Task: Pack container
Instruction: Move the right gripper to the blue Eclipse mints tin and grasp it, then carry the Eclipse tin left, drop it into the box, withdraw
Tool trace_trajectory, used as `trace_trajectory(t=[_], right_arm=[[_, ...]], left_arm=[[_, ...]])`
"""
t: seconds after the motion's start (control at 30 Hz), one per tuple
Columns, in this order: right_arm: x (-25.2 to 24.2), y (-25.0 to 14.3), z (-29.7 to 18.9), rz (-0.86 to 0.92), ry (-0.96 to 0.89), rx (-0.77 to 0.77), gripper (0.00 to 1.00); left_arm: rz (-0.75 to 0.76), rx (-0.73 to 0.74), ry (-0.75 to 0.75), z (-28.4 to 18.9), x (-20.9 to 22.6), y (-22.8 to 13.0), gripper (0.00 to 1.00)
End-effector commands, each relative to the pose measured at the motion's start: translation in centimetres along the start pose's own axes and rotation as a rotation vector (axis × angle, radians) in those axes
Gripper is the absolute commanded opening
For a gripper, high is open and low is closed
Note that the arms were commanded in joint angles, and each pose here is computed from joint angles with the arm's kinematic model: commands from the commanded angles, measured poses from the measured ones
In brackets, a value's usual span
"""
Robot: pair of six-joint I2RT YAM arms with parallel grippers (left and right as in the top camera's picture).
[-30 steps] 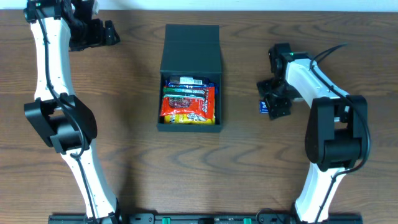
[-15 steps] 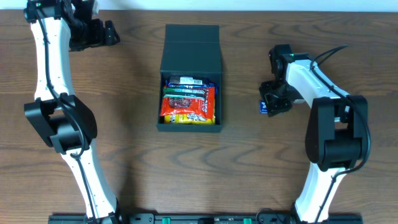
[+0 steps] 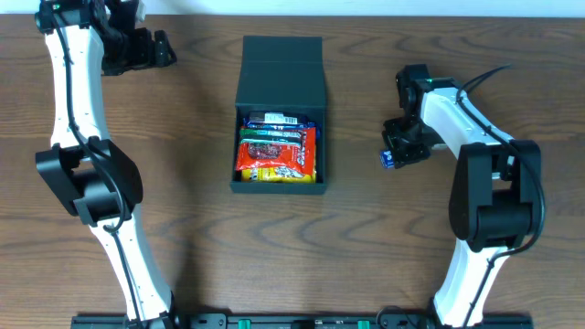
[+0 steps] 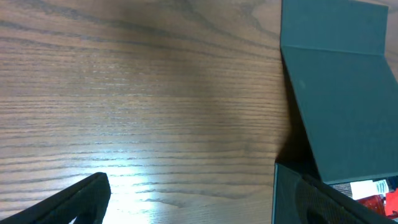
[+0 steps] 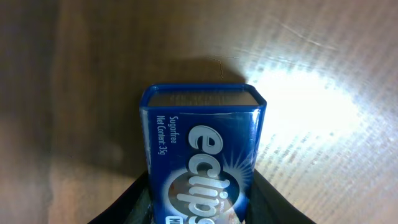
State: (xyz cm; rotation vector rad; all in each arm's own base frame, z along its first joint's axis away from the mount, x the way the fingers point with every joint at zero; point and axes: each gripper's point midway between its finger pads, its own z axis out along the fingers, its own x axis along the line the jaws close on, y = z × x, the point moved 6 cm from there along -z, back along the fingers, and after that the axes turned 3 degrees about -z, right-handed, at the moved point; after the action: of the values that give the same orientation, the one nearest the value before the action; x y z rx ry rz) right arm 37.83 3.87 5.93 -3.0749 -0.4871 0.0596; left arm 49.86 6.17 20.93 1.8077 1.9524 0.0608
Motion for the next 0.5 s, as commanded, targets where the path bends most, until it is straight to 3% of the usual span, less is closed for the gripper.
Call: trace_trajectory(t=[0.0,0.23,0.47], right_arm=[[0.3,0.5,0.3,-0.107,0.013,-0.026,0.13],[2.9,0.5,-2.6,-0.309,0.127,-0.039,0.01],[8.0,-2.6,-10.0,-0.773,0.371,-0.106,0.01]], left_arm=[[0.011,-0.025,-0.024,-1.5,-0.8,0.1,0.95],[0.008,-0.018,-0.025,-1.5,-0.8,-0.1,0.95],[0.003,-0.005,-0.026,-1.5,-0.8,-0.3,0.95]])
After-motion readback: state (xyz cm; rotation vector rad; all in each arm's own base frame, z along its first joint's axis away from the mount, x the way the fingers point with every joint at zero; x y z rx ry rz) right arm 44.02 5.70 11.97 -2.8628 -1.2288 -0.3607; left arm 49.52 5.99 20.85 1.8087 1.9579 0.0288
